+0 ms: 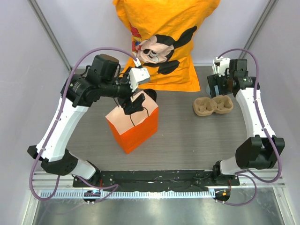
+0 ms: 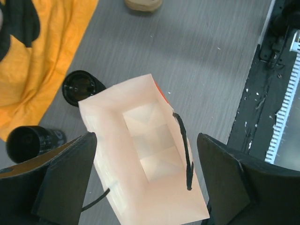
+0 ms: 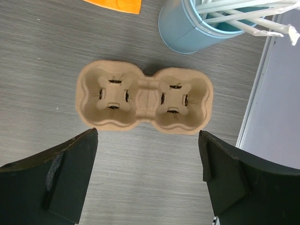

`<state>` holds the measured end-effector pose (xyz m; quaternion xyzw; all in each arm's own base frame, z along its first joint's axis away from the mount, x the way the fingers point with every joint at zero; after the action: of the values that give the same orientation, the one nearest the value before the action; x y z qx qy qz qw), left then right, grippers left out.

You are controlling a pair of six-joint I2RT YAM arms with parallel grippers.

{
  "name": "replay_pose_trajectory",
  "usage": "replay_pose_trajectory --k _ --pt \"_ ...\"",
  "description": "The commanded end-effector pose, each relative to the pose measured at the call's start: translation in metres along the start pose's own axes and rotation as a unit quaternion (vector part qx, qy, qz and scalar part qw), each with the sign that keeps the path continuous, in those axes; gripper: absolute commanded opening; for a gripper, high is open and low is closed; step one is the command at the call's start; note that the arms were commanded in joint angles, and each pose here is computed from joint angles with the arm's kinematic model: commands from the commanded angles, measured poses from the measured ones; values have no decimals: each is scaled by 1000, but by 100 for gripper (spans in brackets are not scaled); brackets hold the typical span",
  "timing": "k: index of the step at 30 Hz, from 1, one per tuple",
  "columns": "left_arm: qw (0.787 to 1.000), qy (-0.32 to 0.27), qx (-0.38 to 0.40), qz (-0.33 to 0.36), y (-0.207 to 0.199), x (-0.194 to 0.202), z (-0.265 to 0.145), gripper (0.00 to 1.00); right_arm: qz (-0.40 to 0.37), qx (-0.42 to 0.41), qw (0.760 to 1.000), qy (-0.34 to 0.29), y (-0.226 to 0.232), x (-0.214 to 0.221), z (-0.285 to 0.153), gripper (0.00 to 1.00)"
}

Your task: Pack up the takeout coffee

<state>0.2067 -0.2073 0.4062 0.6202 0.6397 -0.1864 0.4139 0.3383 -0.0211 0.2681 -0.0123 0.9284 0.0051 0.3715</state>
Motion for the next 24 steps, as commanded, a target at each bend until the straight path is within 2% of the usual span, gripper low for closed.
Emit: replay_pose_trajectory --k 1,6,14,16,24 --pt "997 -34 -60 35 13 -22 -24 97 5 22 1000 -6 -7 -5 26 90" --pt "990 -16 -138 31 28 -20 -42 100 7 23 999 33 -14 7 59 85" --pt "962 28 -265 -66 71 25 -62 100 10 31 997 69 -25 24 90 75" --pt "959 39 -270 -80 72 36 -62 100 9 30 997 75 -25 29 94 71" --pt "950 54 -287 -106 73 49 -74 100 4 13 995 94 -21 50 106 71"
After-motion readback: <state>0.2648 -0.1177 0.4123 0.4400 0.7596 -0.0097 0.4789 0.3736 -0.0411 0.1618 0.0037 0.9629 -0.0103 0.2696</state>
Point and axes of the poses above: each gripper's point midway between its finger pads, its own z axis out along the fingers, its own y axis along the line the jaws close on, x = y × z, the point moved 5 cm from there along -z, back along the fingers, and after that the axes turned 14 degrees about z, right-handed, at the moved point
